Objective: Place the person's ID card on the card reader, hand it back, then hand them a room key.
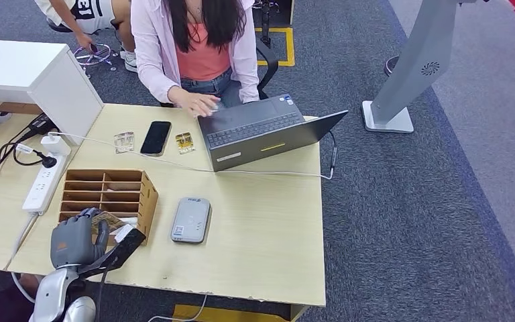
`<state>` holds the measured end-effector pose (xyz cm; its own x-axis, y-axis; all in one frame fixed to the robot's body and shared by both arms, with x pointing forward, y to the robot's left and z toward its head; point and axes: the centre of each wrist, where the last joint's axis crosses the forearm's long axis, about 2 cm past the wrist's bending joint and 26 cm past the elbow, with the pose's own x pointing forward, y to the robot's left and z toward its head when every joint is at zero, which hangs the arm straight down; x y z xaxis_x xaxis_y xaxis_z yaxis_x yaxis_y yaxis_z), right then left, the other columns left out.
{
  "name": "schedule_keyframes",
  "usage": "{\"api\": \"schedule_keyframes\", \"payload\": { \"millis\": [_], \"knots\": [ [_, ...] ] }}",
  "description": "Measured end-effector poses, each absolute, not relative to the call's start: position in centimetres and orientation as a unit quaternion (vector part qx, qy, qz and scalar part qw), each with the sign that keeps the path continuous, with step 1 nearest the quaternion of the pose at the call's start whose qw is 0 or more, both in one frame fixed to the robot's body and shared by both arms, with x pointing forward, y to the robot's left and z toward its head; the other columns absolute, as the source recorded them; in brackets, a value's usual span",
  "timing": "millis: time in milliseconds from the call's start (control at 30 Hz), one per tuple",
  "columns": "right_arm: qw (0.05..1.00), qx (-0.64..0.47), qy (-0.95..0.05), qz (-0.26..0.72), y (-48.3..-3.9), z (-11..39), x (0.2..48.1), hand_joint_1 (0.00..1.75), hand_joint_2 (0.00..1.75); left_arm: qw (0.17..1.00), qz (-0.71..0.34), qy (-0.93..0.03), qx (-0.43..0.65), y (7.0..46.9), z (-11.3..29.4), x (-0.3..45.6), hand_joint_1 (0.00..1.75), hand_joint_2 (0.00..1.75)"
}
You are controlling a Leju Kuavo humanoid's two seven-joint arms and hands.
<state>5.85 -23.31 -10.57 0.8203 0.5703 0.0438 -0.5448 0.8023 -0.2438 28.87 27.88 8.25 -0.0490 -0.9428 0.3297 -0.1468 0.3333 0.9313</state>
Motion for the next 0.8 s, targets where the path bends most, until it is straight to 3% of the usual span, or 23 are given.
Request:
{"api": "schedule_keyframes", "payload": {
  "millis": [500,800],
  "knots": [
    [0.947,-0.110,-0.066,0.295,-23.3,-10.6,5.9,0.00,1.75,0.499,-0.358,-0.645,0.454,28.5,11.1,31.7,1.75,1.75],
    [0.948,-0.112,-0.067,0.290,-23.3,-10.6,5.9,0.00,1.75,0.456,-0.330,-0.692,0.452,28.5,16.4,34.5,1.75,1.75]
  ]
}}
